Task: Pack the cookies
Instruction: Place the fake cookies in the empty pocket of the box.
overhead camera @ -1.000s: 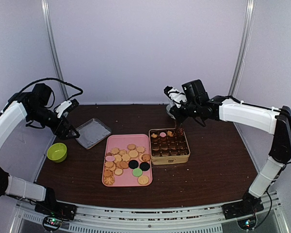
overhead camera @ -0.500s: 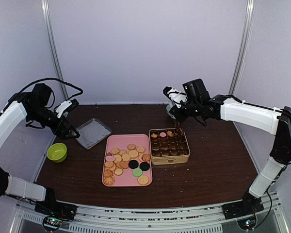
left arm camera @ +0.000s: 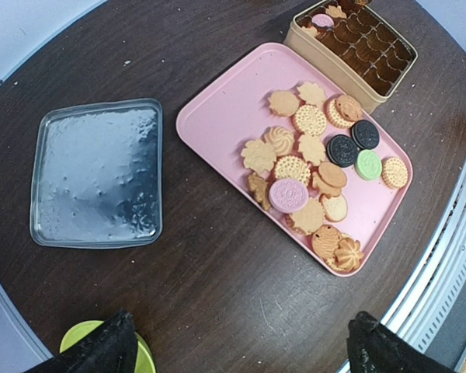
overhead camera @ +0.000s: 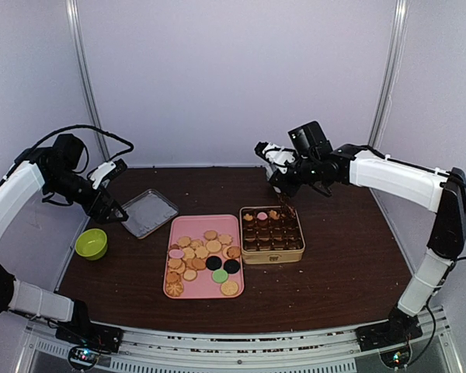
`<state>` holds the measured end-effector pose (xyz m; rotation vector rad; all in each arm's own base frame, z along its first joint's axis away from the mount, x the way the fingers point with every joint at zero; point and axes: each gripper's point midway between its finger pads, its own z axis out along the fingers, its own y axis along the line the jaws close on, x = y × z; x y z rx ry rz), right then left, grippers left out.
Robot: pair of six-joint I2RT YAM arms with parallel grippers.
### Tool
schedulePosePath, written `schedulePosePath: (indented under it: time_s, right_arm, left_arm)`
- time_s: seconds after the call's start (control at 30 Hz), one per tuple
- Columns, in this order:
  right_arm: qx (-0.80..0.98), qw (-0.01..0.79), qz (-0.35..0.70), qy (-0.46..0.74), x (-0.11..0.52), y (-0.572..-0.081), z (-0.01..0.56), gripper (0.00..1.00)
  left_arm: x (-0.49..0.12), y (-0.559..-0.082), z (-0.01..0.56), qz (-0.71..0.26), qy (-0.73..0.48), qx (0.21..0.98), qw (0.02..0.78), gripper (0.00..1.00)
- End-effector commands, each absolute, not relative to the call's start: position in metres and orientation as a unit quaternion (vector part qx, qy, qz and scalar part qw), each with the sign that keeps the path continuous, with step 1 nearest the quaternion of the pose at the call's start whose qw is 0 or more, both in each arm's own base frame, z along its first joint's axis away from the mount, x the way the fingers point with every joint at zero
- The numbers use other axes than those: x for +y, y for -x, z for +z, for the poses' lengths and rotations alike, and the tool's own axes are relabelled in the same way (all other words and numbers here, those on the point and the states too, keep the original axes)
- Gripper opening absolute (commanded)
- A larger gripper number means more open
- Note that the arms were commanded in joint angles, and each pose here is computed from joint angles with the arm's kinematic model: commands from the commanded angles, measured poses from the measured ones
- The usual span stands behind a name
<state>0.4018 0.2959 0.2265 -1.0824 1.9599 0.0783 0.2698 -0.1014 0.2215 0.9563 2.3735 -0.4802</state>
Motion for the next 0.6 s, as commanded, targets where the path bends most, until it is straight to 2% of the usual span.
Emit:
schedulePosePath:
  time_s: [0.0,0.27,0.33,0.43,0.57]
  right_arm:
    - [0.797,0.413,0.023,0.440,0.292,-0.406,0.211,0.00]
    - [0.803,0.422,0.025,0.420,0.287,-0.410,0.210,0.00]
    - [0.798,0.443,0.024,0.407,0.284,-0.410,0.226,0.06]
    - [0.792,0.471,0.029,0.386,0.277,-0.411,0.250,0.20]
    - [0.783,0.497,0.045,0.371,0.273,-0.410,0.275,0.24]
  left_arm:
    - [-0.101,-0.274,0.227,-0.179,-0.350,0.877,0.277,0.97]
    - [-0.100,-0.274,0.228,-0.178,-0.351,0.877,0.277,0.97]
    - [-0.101,-0.274,0.227,-0.179,-0.351,0.876,0.277,0.97]
    - [-0.102,-0.274,0.227,-0.182,-0.351,0.876,0.276,0.97]
    - [-0.102,-0.273,0.226,-0.183,-0.351,0.876,0.275,0.97]
